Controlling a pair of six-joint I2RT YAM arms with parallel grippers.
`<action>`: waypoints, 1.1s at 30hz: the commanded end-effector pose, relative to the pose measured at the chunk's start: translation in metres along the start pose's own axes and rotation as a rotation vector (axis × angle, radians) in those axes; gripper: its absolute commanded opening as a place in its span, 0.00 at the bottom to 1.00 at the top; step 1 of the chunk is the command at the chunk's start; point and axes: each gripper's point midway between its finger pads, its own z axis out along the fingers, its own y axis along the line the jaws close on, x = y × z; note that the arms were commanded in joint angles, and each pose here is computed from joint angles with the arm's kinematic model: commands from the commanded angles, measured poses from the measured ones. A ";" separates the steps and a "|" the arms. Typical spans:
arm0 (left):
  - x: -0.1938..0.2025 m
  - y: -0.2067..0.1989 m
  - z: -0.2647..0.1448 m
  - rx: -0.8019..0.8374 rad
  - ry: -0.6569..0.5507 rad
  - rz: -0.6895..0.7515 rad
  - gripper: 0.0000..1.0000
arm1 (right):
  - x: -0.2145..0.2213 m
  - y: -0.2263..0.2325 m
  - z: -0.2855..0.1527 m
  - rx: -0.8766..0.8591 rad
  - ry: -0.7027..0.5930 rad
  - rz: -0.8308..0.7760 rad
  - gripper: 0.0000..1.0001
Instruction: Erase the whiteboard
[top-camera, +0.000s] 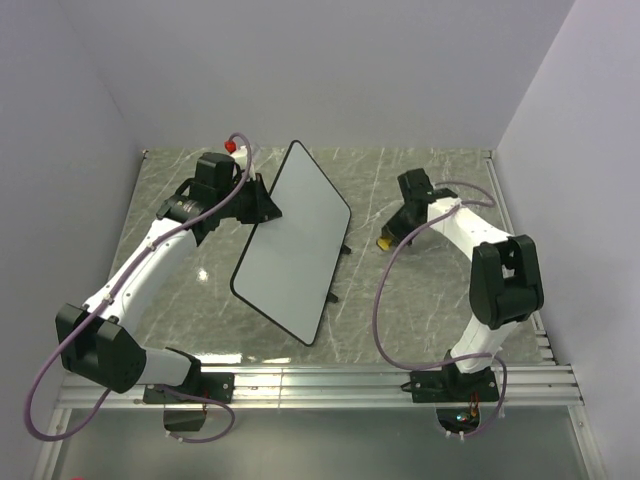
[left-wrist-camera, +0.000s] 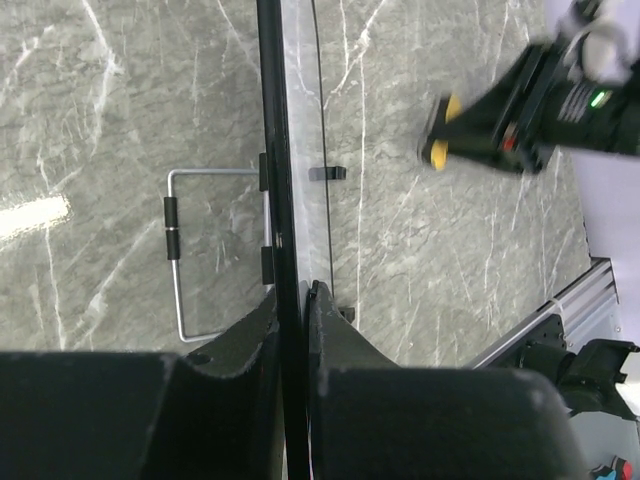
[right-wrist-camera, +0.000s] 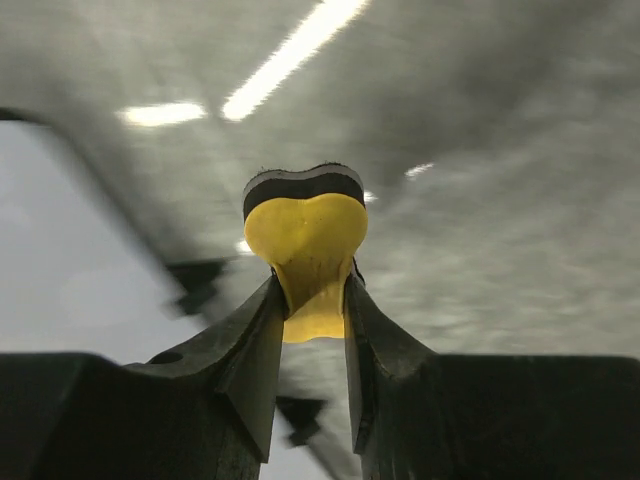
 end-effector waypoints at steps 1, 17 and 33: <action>0.050 0.018 0.006 -0.066 0.180 0.055 0.00 | 0.006 -0.049 0.009 0.127 -0.004 -0.047 0.28; 0.001 0.024 -0.016 -0.217 0.054 0.076 0.41 | -0.018 -0.039 -0.020 0.070 -0.038 -0.114 0.78; 0.006 0.042 -0.017 -0.298 0.045 0.095 0.52 | -0.024 0.000 -0.079 -0.121 -0.076 -0.189 0.91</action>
